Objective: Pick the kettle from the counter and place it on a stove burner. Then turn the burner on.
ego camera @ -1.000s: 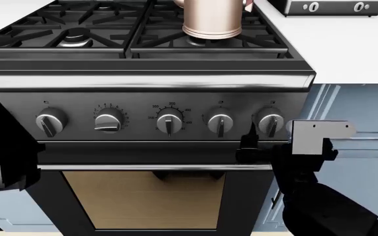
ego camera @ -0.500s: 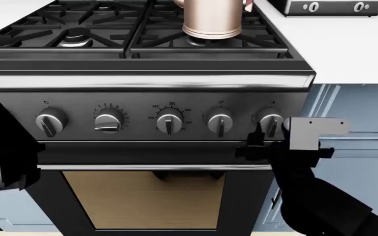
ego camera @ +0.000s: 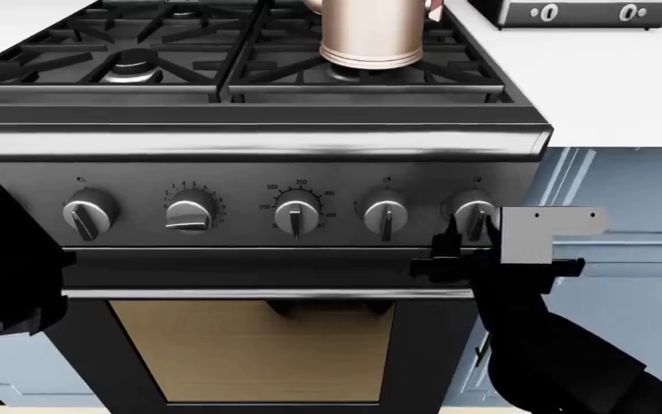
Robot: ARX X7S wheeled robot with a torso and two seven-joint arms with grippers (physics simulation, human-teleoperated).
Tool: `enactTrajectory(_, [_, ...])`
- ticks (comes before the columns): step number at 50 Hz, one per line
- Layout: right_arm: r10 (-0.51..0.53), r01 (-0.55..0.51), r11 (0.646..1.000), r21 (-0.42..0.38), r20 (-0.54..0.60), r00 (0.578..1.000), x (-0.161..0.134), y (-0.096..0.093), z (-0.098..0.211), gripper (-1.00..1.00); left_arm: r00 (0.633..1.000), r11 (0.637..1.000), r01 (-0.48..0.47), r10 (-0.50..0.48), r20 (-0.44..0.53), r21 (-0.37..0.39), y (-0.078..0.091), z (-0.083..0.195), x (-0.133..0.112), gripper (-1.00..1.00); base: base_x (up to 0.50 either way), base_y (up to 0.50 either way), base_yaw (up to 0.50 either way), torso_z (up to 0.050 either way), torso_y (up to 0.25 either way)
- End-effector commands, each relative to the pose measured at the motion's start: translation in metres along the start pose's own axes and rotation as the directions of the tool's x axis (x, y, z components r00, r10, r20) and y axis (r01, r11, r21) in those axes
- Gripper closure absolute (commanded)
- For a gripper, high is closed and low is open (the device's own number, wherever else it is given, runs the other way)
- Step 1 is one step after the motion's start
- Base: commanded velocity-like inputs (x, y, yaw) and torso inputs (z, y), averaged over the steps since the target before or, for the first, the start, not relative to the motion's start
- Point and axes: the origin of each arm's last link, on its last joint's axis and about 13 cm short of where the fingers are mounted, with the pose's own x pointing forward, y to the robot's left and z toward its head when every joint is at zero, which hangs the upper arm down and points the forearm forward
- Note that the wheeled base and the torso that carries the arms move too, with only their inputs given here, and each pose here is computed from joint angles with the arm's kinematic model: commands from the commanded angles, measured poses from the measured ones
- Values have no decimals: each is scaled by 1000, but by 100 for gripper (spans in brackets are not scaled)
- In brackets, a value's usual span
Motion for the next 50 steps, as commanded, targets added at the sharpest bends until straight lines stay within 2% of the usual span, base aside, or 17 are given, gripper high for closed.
enactTrajectory(1, [2, -2, 1000, -6, -20, 1000, 7, -4, 3, 100, 1000, 1000, -2, 2, 2, -3, 1, 1, 0, -100, 0, 0, 5, 0, 0])
enactTrajectory(31, [6, -14, 985, -172, -51, 999, 7, -5, 7, 100, 1000, 1000, -4, 4, 1, -10, 1, 1, 0, -100, 11, 0, 5, 0, 0])
enactTrajectory(50, [35, -63, 946, -317, -94, 995, 10, -1, 2, 100, 1000, 1000, -4, 4, 3, -9, 1, 2, 0, -100, 13, 0, 6, -1, 0])
